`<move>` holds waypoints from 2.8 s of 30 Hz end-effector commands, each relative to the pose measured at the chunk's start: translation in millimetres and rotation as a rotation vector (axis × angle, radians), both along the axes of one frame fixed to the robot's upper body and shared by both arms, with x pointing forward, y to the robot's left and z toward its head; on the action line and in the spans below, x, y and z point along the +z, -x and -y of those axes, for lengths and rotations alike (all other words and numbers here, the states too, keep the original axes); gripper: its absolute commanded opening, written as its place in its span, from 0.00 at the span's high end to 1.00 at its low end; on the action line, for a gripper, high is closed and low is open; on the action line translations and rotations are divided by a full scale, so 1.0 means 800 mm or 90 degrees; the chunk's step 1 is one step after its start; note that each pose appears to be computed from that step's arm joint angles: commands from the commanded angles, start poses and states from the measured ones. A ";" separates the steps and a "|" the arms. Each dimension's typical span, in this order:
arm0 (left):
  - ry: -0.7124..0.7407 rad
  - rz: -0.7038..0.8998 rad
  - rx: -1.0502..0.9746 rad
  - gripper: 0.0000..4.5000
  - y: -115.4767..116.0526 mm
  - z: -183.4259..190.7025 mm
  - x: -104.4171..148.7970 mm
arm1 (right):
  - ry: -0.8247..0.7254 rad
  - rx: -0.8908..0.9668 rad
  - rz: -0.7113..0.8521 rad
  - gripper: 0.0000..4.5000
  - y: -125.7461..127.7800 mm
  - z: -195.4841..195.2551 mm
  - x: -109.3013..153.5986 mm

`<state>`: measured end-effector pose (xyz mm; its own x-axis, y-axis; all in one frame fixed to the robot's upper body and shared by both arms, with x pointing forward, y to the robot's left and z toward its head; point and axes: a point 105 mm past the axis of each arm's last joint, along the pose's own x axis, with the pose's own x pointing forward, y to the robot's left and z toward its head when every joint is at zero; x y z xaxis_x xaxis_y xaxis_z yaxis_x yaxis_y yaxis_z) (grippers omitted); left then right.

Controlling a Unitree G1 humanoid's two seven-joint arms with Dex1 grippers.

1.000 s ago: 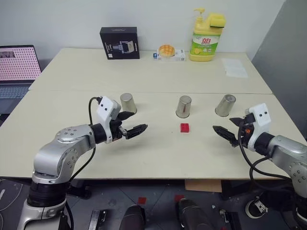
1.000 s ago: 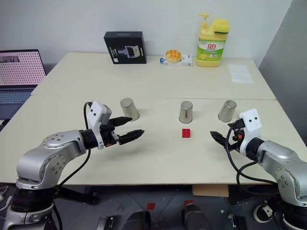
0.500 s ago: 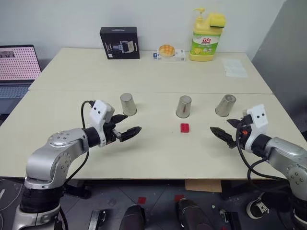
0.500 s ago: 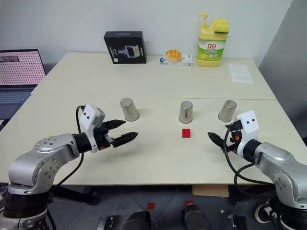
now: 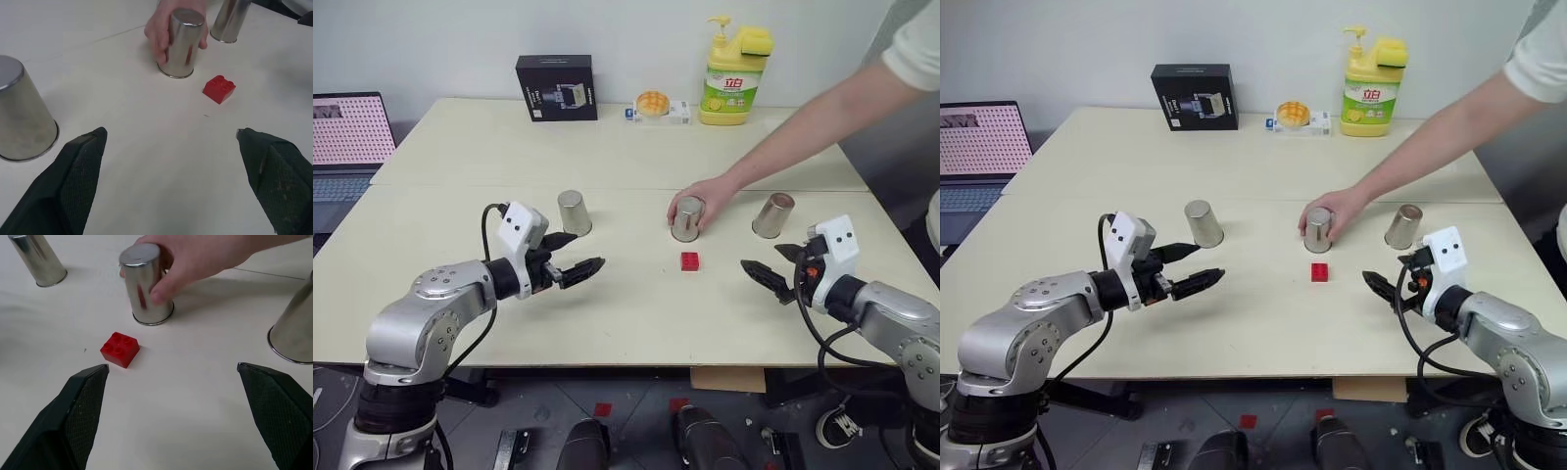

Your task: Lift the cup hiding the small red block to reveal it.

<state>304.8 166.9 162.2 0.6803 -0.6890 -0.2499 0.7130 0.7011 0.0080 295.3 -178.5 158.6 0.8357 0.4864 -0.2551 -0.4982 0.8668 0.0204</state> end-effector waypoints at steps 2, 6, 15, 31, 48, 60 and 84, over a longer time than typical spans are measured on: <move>-0.008 0.041 -0.011 0.00 0.003 0.000 0.024 | -0.004 0.014 0.036 0.01 0.000 -0.008 0.013; -0.012 0.044 -0.013 0.00 0.003 0.000 0.025 | -0.004 0.014 0.040 0.01 -0.003 -0.006 0.015; -0.011 0.043 -0.003 0.00 0.010 -0.001 0.019 | 0.001 0.031 0.041 0.01 -0.007 -0.010 0.017; -0.021 0.059 0.005 0.00 0.003 -0.007 0.027 | -0.001 0.032 0.053 0.01 -0.013 -0.013 0.020; -0.050 0.061 0.089 0.00 -0.001 -0.047 0.021 | 0.015 0.146 0.025 0.01 0.005 -0.043 0.010; 0.022 0.165 0.305 0.00 -0.060 -0.019 -0.020 | 0.015 0.391 0.110 0.01 0.008 -0.126 0.055; 0.017 0.207 0.298 0.00 -0.175 0.031 -0.041 | 0.010 0.309 0.127 0.01 0.018 -0.130 0.056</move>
<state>439.9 144.3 116.7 0.9554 -0.2947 -0.0165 0.2943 0.9469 0.1298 285.9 -74.7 191.7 0.5362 0.8274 -0.1672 -0.8441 0.5270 -0.0994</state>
